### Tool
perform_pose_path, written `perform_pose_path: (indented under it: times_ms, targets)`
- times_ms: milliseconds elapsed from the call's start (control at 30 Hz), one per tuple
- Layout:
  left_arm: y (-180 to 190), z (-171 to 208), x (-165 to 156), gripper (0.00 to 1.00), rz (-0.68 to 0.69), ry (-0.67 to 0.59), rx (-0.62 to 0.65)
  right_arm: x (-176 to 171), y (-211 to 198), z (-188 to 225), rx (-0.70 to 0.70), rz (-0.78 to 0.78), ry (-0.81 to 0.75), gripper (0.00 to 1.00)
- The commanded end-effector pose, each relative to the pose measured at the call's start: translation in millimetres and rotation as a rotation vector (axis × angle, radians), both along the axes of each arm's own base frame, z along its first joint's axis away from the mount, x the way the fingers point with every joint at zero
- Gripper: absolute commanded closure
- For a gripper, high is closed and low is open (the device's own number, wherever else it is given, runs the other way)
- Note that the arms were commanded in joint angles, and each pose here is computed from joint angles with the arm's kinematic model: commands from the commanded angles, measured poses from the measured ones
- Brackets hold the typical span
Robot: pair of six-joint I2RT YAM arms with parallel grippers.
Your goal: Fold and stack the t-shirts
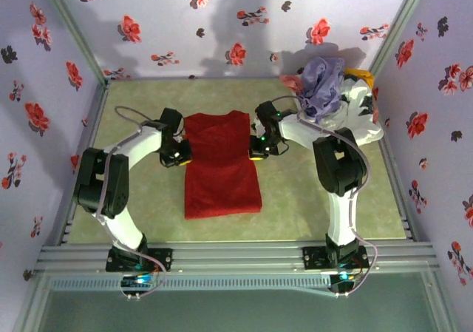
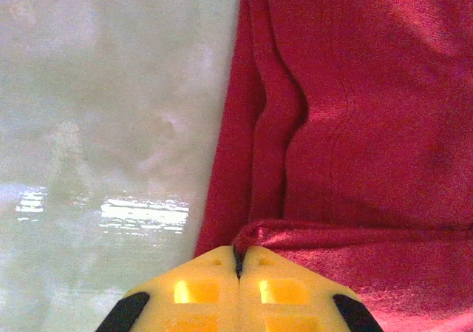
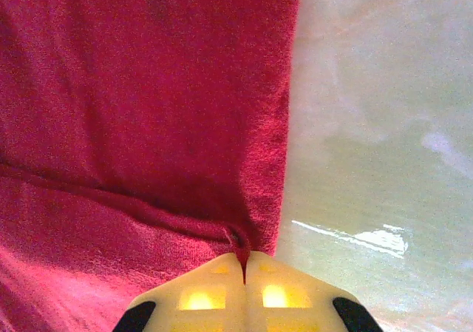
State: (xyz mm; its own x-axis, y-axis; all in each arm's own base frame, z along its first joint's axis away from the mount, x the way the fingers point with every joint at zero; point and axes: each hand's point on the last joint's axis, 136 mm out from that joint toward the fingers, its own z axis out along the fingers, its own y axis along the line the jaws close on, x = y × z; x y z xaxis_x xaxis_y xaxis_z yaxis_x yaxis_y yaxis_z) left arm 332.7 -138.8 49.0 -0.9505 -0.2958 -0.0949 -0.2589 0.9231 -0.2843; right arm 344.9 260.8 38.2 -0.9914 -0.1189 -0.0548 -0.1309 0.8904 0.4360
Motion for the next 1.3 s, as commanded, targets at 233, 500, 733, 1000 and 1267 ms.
perform_pose_path:
  times_ms: [233,500,733,1000,1267]
  targets:
    - [11.0,-10.2,10.7,1.00,-0.023,0.044,0.045,7.7,-13.3,11.0,-0.023,-0.031,-0.010,0.74]
    - [16.9,42.0,0.1,0.64,0.000,-0.050,0.030,-17.6,-25.0,55.2,0.004,-0.052,-0.049,0.54]
    - [23.2,68.0,-53.2,0.55,0.050,-0.097,-0.031,-81.6,-41.3,68.6,0.017,-0.108,-0.015,0.51]
    - [15.3,42.8,-131.0,0.54,0.104,-0.077,-0.105,-153.4,-42.5,38.2,-0.034,-0.120,0.036,0.50]
    - [10.8,13.9,-177.9,0.54,0.134,-0.031,-0.129,-181.1,-43.3,16.6,0.016,-0.202,0.092,0.52]
